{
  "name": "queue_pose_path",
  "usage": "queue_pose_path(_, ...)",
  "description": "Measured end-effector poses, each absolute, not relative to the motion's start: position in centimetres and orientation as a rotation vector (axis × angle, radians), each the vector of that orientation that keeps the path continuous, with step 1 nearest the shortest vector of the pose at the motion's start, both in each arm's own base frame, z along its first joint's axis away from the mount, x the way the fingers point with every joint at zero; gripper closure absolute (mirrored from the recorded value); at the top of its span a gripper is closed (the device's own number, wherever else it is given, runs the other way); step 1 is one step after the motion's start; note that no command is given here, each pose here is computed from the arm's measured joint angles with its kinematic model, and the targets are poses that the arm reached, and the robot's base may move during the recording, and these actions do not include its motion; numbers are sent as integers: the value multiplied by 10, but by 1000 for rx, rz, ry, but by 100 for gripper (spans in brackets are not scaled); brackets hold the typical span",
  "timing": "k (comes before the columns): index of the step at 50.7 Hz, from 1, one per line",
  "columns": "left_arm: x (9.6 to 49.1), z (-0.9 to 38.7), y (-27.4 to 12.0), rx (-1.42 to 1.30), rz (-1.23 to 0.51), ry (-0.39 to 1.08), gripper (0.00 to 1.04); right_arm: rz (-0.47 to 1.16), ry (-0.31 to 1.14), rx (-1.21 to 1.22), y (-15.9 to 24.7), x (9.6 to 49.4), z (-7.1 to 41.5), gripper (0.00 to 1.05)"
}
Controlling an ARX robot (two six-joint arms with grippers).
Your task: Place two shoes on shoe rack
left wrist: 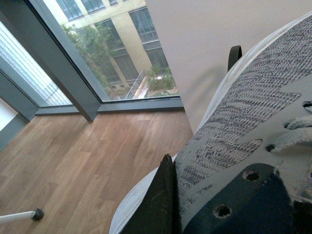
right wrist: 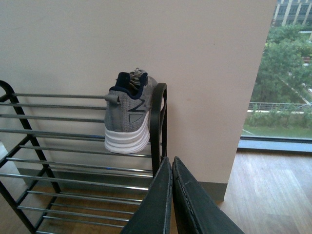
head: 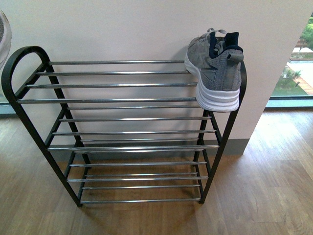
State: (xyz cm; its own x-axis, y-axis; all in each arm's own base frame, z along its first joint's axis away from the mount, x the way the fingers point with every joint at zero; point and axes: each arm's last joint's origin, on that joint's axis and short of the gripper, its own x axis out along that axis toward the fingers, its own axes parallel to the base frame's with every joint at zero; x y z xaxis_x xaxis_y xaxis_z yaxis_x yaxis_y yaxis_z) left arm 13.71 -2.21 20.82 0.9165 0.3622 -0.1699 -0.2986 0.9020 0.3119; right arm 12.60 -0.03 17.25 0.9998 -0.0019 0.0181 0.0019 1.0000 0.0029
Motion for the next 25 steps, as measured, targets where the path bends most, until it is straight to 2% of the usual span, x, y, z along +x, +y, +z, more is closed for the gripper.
queue_pose_path(25, 137, 208, -22, 285, 344, 227, 103, -2, -22, 3, 0, 112, 173, 103)
